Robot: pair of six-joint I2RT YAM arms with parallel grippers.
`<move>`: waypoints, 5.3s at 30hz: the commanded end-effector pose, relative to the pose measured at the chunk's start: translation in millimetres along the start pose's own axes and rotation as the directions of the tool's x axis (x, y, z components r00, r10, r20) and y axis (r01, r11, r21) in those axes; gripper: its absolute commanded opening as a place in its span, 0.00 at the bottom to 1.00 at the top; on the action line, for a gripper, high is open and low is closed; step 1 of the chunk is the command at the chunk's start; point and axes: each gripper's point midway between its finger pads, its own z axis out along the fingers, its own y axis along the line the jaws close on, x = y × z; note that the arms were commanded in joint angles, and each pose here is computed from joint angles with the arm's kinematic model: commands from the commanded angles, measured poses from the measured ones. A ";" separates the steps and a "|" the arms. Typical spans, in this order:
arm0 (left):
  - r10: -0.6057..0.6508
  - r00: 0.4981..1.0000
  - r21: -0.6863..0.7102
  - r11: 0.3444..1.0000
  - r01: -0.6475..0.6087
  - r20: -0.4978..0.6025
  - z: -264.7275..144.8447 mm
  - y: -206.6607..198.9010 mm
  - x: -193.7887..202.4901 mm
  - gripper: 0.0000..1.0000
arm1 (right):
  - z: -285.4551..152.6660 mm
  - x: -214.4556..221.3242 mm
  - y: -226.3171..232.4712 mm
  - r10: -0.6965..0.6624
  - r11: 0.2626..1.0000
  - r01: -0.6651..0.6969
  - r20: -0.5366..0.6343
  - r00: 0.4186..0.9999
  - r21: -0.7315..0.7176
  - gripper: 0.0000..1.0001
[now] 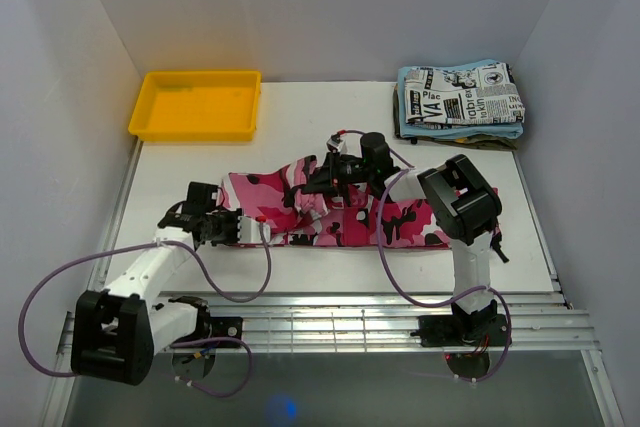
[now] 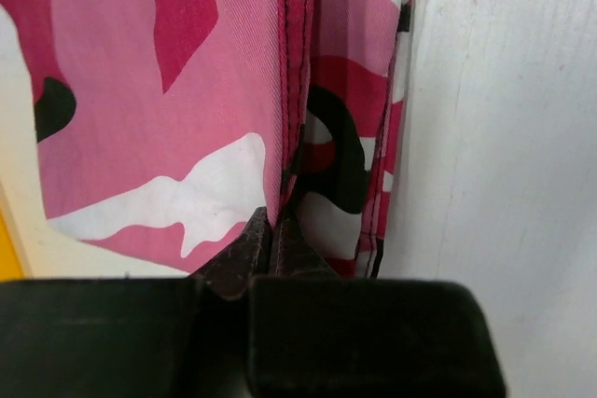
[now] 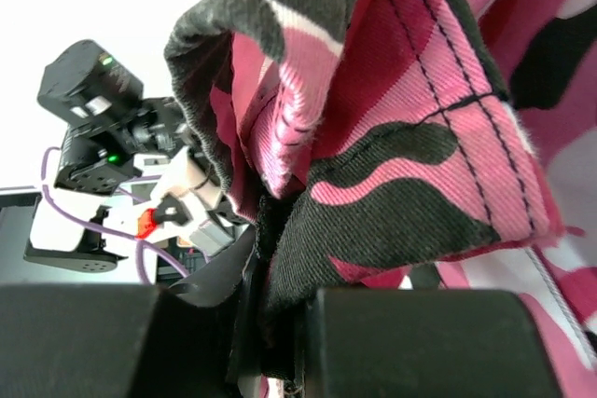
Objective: Fold and stack the trousers
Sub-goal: Fold the trousers
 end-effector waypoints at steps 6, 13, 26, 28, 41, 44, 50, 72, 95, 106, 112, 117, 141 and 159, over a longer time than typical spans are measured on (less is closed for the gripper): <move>0.006 0.999 -0.053 0.999 -0.008 -0.032 -17.5 -29.1 5.8 0.00 | -15.6 15.2 -5.4 -0.073 0.996 0.074 -0.034 0.997 0.039 0.08; -0.031 0.998 -0.049 0.998 0.029 -0.050 -9.3 -38.8 14.5 0.00 | -26.8 23.3 -37.1 -0.156 0.967 0.165 -0.065 0.986 0.194 0.08; -0.075 0.994 -0.071 0.995 0.070 -0.079 -0.9 -28.5 24.7 0.00 | -49.8 27.6 -71.1 -0.170 0.881 0.203 -0.114 0.979 0.428 0.08; -0.085 0.993 -0.073 0.994 0.079 -0.081 -1.4 -26.2 25.3 0.00 | -51.3 31.8 -69.0 -0.164 0.885 0.195 -0.110 0.980 0.422 0.08; -0.112 0.993 -0.074 0.991 0.108 -0.046 -7.9 -22.0 17.0 0.25 | -59.4 22.5 -86.6 -0.170 0.820 0.211 -0.127 0.977 0.532 0.40; -0.143 0.988 -0.084 0.985 0.148 0.054 -19.7 -8.6 -8.1 0.48 | -59.4 19.5 -83.6 -0.171 0.816 0.215 -0.131 0.977 0.537 0.53; -0.349 0.907 -0.034 0.930 0.367 0.234 -45.4 10.9 -56.3 0.68 | -60.4 11.7 -61.7 -0.213 0.812 0.254 -0.139 0.967 0.525 0.78; -0.910 -0.362 0.415 -0.255 0.873 0.203 -67.7 60.3 49.4 0.86 | -49.0 30.1 10.9 -0.501 0.844 0.533 -0.282 0.818 0.049 0.55; -0.795 -0.548 0.309 -0.607 0.732 -0.261 46.7 -10.3 79.3 0.50 | -51.2 48.5 -134.3 -0.283 0.843 0.439 -0.436 0.854 0.312 0.34; -0.819 -0.574 0.295 -0.553 0.779 -0.020 7.1 32.9 118.1 0.09 | -68.3 18.2 -56.4 -0.531 0.751 0.620 -0.349 0.772 0.229 0.34; -0.868 -0.496 0.299 -0.474 0.828 0.000 -2.4 33.0 114.8 0.03 | -76.6 26.6 -68.1 -0.499 0.751 0.607 -0.378 0.780 0.261 0.35; -0.905 -0.414 0.323 -0.364 0.874 0.099 -31.1 63.4 106.0 0.00 | -78.2 17.1 -66.9 -0.492 0.746 0.593 -0.351 0.797 0.302 0.36; -0.873 -0.409 0.541 -0.216 0.813 0.265 -163.3 165.0 4.5 0.00 | 19.0 -5.7 -73.5 -0.511 0.765 0.573 -0.265 0.818 0.293 0.23; -0.915 -0.294 0.620 -0.066 0.782 0.275 -186.0 201.2 -91.6 0.00 | 55.5 -11.6 -15.9 -0.525 0.821 0.552 -0.191 0.830 0.143 0.17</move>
